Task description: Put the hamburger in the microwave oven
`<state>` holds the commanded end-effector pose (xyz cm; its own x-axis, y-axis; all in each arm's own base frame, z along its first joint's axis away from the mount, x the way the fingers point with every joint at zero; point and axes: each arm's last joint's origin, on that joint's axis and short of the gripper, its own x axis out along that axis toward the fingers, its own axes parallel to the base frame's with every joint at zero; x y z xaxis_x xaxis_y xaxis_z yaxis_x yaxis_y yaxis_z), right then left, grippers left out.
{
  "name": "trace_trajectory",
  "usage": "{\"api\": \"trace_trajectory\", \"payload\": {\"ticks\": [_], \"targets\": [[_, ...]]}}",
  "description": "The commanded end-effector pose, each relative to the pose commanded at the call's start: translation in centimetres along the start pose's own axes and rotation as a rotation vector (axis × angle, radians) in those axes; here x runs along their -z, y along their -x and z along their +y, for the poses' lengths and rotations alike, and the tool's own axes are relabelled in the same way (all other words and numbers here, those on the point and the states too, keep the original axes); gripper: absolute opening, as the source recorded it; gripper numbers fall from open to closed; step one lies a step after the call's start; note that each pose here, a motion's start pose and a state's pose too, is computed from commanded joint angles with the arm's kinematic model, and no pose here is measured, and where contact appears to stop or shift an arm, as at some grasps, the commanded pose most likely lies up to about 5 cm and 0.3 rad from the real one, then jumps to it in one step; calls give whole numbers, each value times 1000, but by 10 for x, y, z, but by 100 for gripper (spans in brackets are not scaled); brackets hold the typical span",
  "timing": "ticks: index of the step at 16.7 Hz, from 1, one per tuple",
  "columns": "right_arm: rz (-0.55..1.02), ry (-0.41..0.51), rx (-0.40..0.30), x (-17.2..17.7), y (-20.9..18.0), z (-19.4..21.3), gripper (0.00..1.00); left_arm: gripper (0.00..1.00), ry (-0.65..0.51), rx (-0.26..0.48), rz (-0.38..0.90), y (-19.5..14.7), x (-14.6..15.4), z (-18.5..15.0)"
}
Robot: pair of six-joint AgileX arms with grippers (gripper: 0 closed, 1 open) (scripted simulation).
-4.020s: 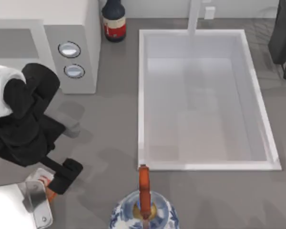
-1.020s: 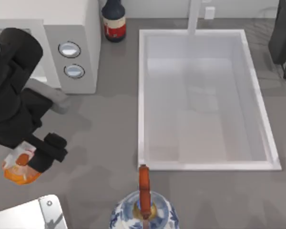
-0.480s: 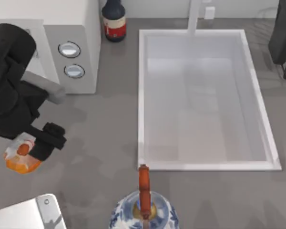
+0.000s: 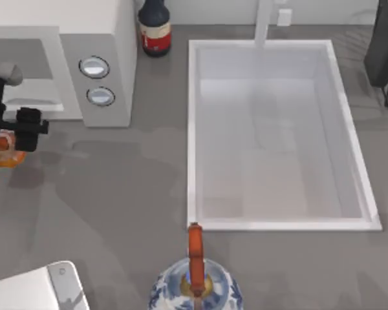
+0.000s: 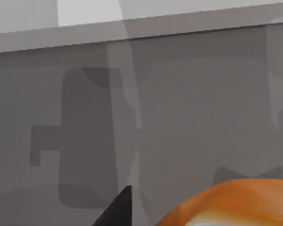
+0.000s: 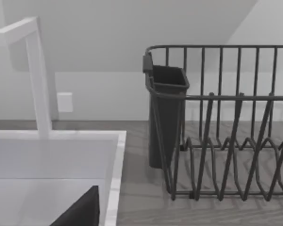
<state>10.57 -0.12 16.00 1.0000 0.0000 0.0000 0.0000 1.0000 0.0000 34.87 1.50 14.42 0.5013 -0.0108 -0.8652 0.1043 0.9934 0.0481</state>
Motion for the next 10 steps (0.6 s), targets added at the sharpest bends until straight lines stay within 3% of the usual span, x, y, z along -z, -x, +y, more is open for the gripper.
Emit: {"api": "trace_trajectory", "payload": {"ticks": [5,10], "targets": [[0,0,0,0,0,0,100,0,121,-97,-380,-32,-10,49],[0,0,0,0,0,0,100,0,111,-85,-591,-53,0,51]]}}
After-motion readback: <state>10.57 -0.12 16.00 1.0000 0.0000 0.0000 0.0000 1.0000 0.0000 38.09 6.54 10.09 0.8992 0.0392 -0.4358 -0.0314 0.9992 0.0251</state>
